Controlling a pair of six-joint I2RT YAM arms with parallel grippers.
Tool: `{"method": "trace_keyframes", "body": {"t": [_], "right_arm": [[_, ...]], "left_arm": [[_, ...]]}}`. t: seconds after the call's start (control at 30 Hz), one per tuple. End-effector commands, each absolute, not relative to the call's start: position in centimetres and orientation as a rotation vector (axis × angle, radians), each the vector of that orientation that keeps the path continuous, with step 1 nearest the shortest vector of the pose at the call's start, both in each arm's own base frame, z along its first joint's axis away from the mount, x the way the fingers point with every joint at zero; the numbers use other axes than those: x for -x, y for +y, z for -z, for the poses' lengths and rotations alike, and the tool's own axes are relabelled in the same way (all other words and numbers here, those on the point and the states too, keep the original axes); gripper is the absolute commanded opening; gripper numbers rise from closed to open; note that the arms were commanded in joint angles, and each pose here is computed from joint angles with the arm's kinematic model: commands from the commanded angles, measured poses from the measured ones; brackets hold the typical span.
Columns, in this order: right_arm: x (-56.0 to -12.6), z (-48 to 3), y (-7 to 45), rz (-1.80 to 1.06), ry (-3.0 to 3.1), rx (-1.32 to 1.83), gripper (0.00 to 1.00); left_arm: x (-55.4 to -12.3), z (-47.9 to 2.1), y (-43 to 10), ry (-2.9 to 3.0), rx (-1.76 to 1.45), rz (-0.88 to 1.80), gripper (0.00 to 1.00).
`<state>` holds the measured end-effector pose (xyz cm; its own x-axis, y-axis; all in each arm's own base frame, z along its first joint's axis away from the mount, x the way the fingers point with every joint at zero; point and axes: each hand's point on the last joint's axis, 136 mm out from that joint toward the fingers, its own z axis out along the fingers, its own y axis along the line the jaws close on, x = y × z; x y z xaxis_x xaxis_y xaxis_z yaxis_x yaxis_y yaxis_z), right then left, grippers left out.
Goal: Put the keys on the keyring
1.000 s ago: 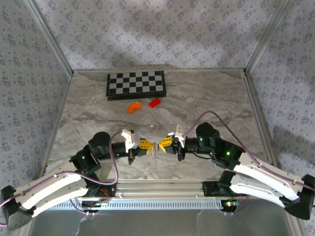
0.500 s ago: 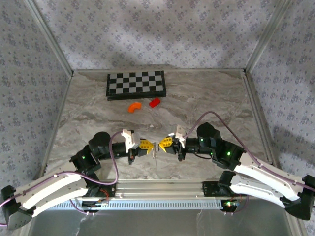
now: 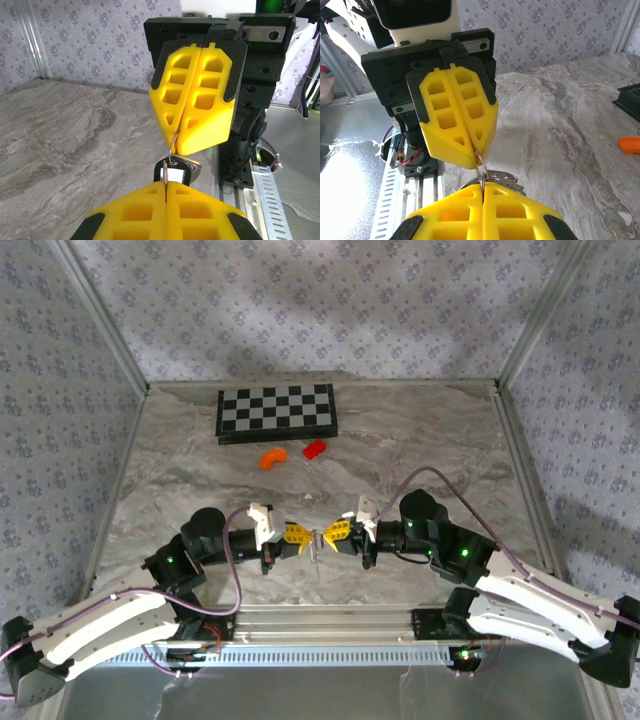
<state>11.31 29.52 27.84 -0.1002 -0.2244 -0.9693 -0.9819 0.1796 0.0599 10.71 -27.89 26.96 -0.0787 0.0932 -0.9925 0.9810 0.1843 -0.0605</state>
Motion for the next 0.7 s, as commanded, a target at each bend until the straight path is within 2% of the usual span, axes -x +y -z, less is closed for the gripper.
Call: {"method": "trace_keyframes", "body": {"t": [0.0, 0.67], "right_arm": [[-10.99, -28.45, 29.47, -1.013, 1.487, 1.218, 0.0], [-11.28, -28.06, 29.16, -0.984, 1.502, 1.204, 0.0]], "left_arm": [[-9.97, -29.06, -28.03, 1.331, -1.105, 1.113, 0.0], [-9.83, -29.23, -27.92, 1.326, -1.106, 1.111, 0.0]]}}
